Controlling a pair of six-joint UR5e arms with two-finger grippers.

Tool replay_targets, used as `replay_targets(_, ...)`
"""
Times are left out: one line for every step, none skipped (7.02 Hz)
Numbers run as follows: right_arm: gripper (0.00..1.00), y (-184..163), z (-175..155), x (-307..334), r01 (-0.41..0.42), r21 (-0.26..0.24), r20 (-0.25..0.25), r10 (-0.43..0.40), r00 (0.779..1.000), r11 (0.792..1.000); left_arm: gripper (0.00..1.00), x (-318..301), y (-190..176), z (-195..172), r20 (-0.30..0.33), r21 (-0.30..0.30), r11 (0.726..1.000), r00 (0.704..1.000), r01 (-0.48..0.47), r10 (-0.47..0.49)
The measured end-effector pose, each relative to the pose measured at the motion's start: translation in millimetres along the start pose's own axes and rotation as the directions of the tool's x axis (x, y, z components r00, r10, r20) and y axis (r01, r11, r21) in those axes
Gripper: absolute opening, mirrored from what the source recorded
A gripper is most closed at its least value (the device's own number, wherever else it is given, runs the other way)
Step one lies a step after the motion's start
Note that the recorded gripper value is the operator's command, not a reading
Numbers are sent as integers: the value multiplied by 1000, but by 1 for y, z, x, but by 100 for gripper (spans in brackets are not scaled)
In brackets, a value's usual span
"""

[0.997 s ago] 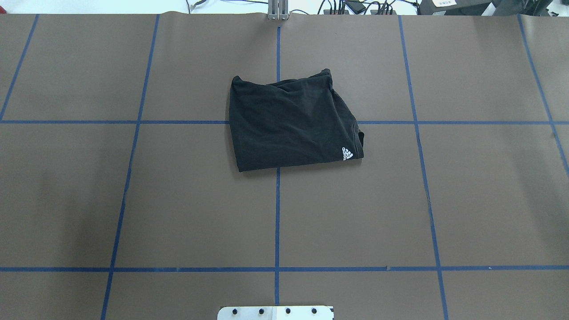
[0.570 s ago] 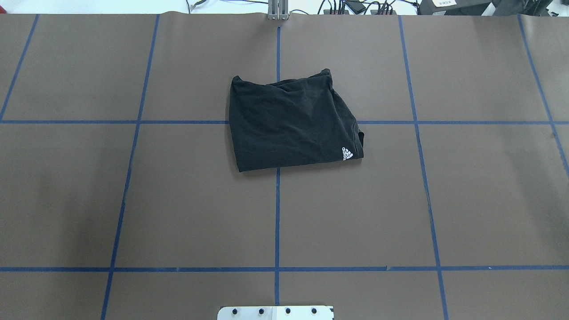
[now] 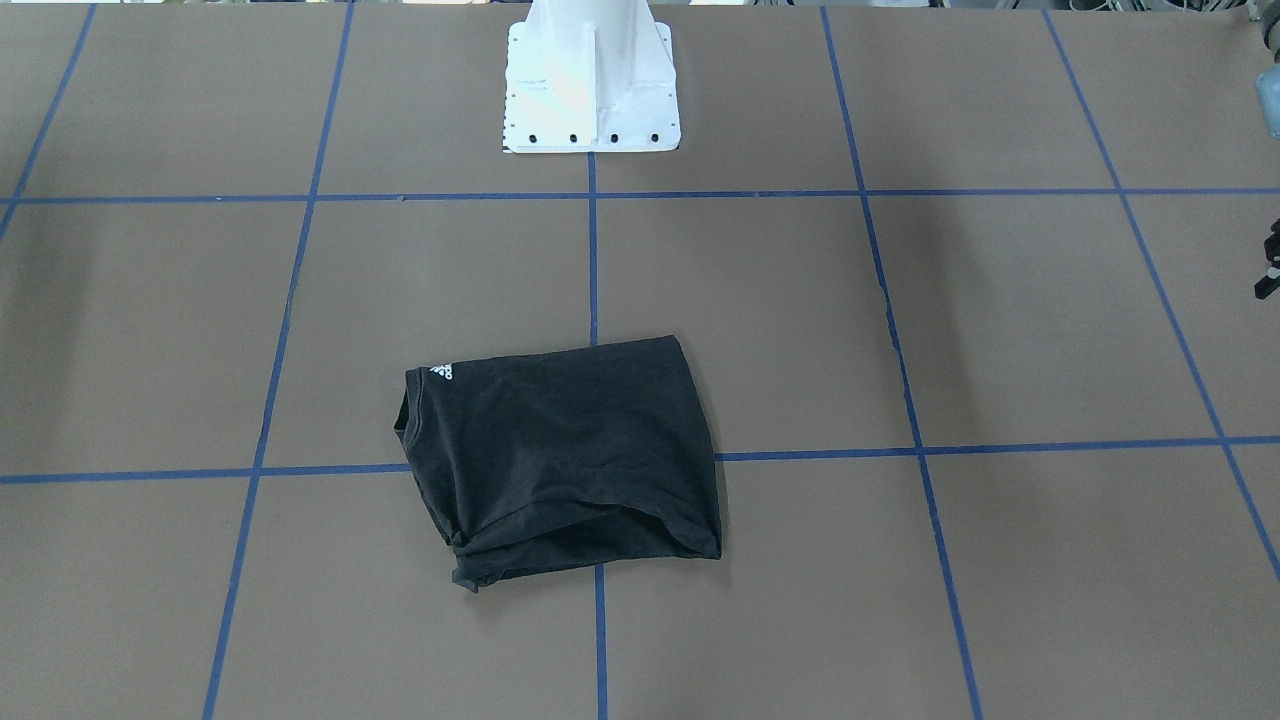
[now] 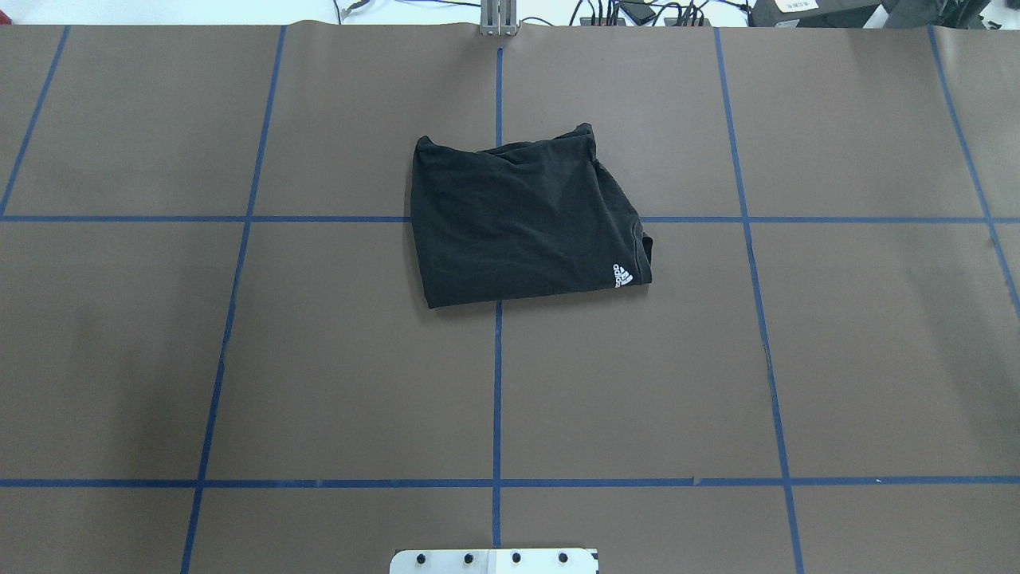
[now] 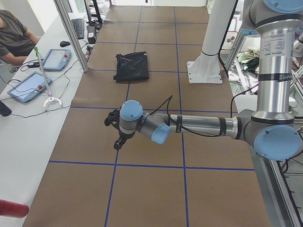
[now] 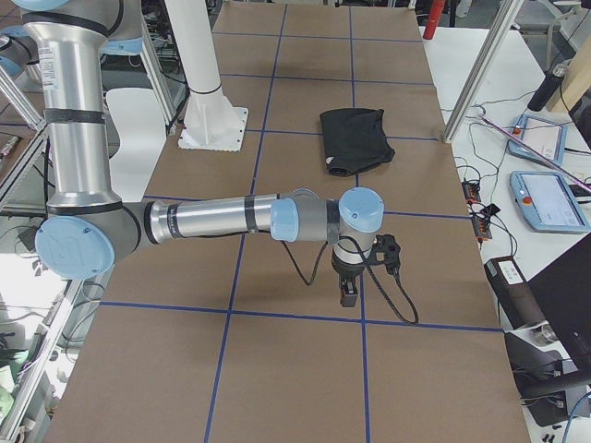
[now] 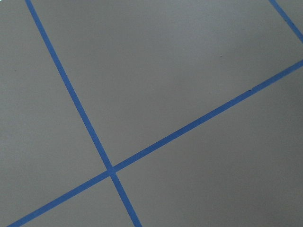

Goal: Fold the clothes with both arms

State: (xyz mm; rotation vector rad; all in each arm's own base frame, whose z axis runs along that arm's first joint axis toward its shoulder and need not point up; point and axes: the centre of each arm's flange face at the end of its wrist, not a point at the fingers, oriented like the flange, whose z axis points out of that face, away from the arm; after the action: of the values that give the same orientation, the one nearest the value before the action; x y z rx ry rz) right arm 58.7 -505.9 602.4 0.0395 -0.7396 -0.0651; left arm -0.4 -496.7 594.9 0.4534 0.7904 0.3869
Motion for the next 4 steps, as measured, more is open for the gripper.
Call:
replay_targets(100, 0, 2, -1, -2, -5, 1, 2, 1000, 1000, 100, 0, 0, 0, 0, 1, 1000, 1000, 0, 0)
replay_targets(100, 0, 6, -4, -1, -12, 5, 1, 1000, 1000, 100, 0, 0, 0, 0, -1, 1000, 1000, 2, -2)
replay_targets(100, 0, 11, -7, 4, -21, 8, -4, 1000, 1000, 100, 0, 1, 0, 1, -3, 1000, 1000, 5, -5)
replay_targets(100, -1, 16, -10, 8, -32, 9, -8, 1000, 999, 100, 0, -2, -1, 2, -2, 1000, 1000, 6, -6)
